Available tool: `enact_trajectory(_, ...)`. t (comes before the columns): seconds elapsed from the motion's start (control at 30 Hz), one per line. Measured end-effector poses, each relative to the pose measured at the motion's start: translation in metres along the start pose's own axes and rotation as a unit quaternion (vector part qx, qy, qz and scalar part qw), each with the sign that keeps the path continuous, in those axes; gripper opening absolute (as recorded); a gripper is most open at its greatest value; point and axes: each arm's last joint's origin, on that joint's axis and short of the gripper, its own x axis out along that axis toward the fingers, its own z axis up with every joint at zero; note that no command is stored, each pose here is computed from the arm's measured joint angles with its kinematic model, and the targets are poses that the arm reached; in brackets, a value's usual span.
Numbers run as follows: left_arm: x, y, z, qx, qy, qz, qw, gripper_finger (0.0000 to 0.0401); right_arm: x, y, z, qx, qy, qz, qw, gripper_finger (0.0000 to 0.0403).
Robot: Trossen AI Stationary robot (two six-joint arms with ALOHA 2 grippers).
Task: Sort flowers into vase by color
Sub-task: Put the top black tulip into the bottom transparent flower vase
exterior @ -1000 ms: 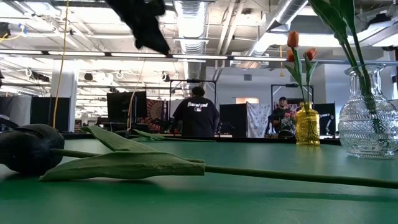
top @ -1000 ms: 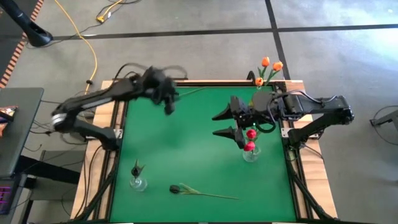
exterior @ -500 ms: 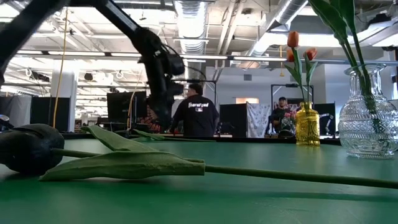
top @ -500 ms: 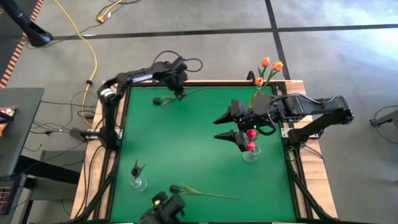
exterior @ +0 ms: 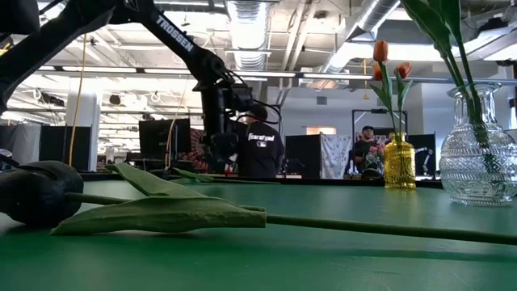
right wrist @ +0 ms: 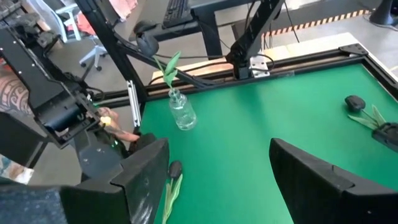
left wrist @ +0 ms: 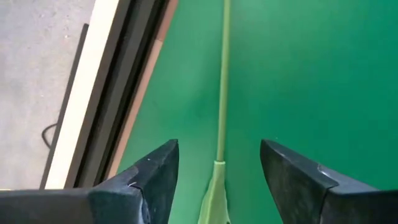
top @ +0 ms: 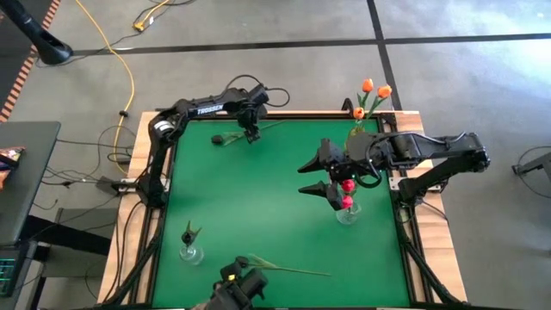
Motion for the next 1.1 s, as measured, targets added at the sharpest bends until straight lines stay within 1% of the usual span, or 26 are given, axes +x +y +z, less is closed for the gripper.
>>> enact_trajectory(0.07,0.000,0.003,-0.001,0.000,-0.001,-0.005,1.000,0.0215,0.000,0.000,0.000,0.000,0.003,-0.001,1.000,0.0305)
enact_trajectory(0.17,0.006,0.007,-0.003,-0.002,-0.003,-0.036,0.999,0.0215,0.000,0.000,-0.001,0.000,0.004,-0.001,1.000,0.0305)
enact_trajectory(0.27,0.020,0.010,-0.010,-0.009,0.030,-0.064,0.997,0.0215,0.000,-0.002,0.000,0.001,0.003,-0.004,1.000,0.0305)
enact_trajectory(0.43,0.040,0.009,-0.015,-0.006,0.072,-0.069,0.995,0.0211,0.000,-0.005,0.000,0.003,0.002,-0.010,1.000,0.0305)
enact_trajectory(0.5,0.041,0.007,-0.014,-0.005,0.074,-0.069,0.995,0.0201,0.000,-0.005,0.001,0.003,0.002,-0.011,1.000,0.0305)
enact_trajectory(0.57,0.041,0.005,-0.013,0.000,0.073,-0.063,0.995,0.0184,0.000,-0.005,0.001,0.003,0.002,-0.010,1.000,0.0305)
enact_trajectory(0.67,0.035,0.003,-0.009,0.010,0.075,-0.042,0.996,0.0139,0.000,-0.005,0.001,0.003,0.002,-0.010,1.000,0.0305)
enact_trajectory(0.83,0.022,0.005,-0.003,0.008,0.076,-0.028,0.997,0.0025,0.000,-0.005,0.001,0.002,0.002,-0.010,1.000,0.0305)
enact_trajectory(0.87,0.018,0.006,-0.002,0.003,0.075,-0.028,0.997,0.0013,0.000,-0.005,0.001,0.002,0.002,-0.010,1.000,0.0305)
enact_trajectory(1.0,-0.012,0.010,0.005,-0.014,0.045,-0.019,0.999,0.0014,0.000,-0.005,0.001,0.002,0.002,-0.010,1.000,0.0305)
enact_trajectory(1.1,-0.035,0.012,0.007,-0.020,0.022,-0.023,0.999,0.0015,0.000,-0.005,0.001,0.002,0.002,-0.010,1.000,0.0305)
